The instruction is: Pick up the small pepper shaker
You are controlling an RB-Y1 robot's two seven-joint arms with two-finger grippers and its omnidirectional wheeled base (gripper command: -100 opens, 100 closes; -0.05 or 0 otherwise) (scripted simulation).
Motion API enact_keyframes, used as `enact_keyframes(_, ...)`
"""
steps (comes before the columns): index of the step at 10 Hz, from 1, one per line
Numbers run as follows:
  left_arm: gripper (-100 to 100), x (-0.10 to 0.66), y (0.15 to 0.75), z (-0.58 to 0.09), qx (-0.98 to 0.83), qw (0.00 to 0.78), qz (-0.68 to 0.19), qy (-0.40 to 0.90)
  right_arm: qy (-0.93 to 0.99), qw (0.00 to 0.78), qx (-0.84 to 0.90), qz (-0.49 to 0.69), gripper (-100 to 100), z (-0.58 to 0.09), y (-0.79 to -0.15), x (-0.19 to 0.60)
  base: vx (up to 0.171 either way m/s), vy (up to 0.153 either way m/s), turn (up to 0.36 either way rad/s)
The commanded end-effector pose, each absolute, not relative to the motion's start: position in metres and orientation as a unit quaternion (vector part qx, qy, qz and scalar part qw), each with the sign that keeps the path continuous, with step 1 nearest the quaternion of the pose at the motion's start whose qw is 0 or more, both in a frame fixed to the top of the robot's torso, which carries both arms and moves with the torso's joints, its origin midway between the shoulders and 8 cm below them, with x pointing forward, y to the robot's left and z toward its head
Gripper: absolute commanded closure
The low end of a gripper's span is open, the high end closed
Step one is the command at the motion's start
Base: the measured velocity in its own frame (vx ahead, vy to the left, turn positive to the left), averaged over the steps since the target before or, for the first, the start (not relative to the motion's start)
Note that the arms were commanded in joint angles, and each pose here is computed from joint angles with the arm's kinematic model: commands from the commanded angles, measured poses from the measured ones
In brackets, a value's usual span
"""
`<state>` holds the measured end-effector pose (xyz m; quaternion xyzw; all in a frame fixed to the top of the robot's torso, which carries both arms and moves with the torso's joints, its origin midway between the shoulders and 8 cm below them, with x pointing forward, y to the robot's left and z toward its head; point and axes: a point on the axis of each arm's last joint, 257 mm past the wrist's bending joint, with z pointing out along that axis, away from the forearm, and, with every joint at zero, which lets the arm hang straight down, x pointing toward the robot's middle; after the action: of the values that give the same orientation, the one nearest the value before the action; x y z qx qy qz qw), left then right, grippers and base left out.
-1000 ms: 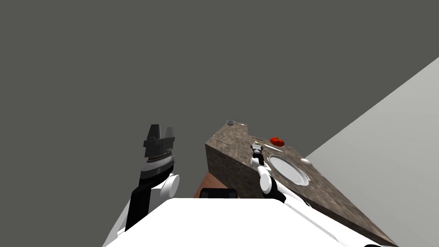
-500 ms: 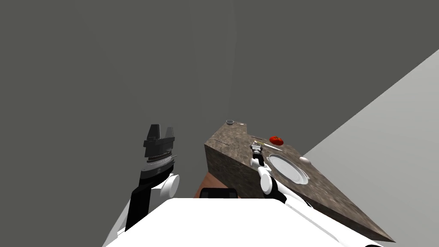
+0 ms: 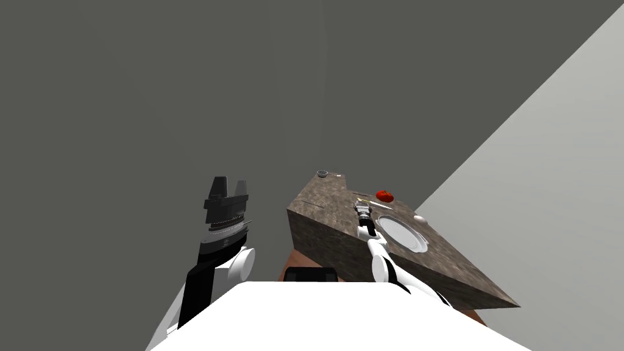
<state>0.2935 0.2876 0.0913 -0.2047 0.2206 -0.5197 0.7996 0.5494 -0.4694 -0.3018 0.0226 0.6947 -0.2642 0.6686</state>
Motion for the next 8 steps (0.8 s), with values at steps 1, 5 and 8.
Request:
enact_keyframes(1, 0, 0.294, 0.288, 0.091, -0.205, 0.8, -0.52, 0.221, 0.695, 0.669, 0.021, -0.263, -100, -0.302, -0.469, 0.55, -0.012, -0.016, 0.046)
enact_keyframes(5, 0, 0.294, 0.288, 0.091, -0.205, 0.8, -0.52, 0.221, 0.695, 0.669, 0.021, -0.263, -100, -0.302, -0.469, 0.55, -0.002, -0.003, 0.009)
enact_keyframes(8, 0, 0.294, 0.288, 0.091, -0.205, 0.8, -0.52, 0.221, 0.691, 0.67, 0.016, -0.27, -100, -0.286, -0.474, 0.562, 0.003, 0.004, -0.01)
